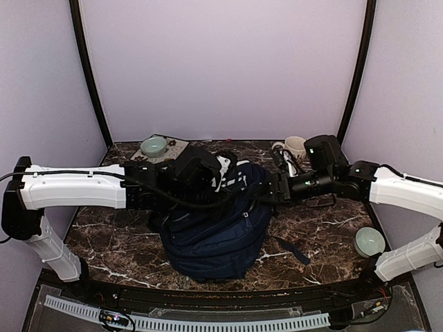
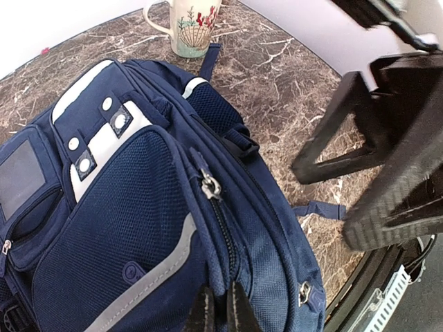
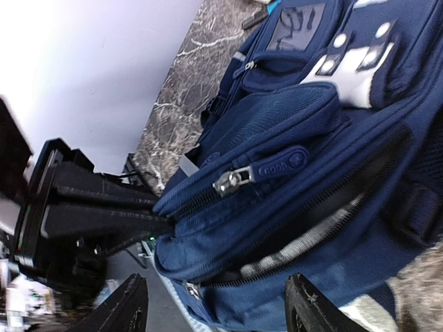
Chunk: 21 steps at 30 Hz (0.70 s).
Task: Pack the student bag
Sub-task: Adjust the upper front pocket of the student bag.
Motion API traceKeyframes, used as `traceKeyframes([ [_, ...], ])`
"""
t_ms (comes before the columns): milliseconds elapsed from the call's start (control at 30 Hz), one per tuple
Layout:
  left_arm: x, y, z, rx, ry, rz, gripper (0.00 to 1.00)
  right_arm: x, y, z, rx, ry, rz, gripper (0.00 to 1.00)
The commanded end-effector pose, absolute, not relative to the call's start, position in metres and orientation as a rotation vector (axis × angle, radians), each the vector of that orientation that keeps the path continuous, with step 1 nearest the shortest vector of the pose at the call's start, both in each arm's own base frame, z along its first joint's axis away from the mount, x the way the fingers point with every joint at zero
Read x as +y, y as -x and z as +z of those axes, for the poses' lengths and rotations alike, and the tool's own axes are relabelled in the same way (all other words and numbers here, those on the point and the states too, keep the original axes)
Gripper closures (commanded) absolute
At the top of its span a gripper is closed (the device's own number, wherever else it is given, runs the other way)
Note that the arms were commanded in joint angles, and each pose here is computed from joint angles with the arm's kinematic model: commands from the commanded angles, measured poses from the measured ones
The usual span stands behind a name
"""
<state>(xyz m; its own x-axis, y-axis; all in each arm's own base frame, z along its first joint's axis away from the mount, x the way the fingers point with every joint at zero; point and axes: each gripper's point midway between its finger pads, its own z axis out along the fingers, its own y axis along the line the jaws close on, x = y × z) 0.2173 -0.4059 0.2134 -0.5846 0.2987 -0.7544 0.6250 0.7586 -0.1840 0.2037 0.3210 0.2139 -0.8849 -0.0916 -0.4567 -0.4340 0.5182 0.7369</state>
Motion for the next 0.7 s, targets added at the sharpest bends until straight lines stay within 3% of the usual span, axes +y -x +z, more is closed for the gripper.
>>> traceKeyframes([
  [0, -0.415, -0.230, 0.266, 2.119, -0.553, -0.666, 1.00, 0.297, -0.196, 0.208, 2.346, 0.581, 1.072, 0.34],
  [267, -0.435, -0.233, 0.276, 2.091, -0.606, -0.689, 1.00, 0.303, -0.161, 0.209, 2.144, 0.739, 0.996, 0.44],
  [667, -0.448, -0.232, 0.280, 2.081, -0.633, -0.722, 1.00, 0.315, -0.178, 0.209, 2.102, 0.736, 0.884, 0.61],
])
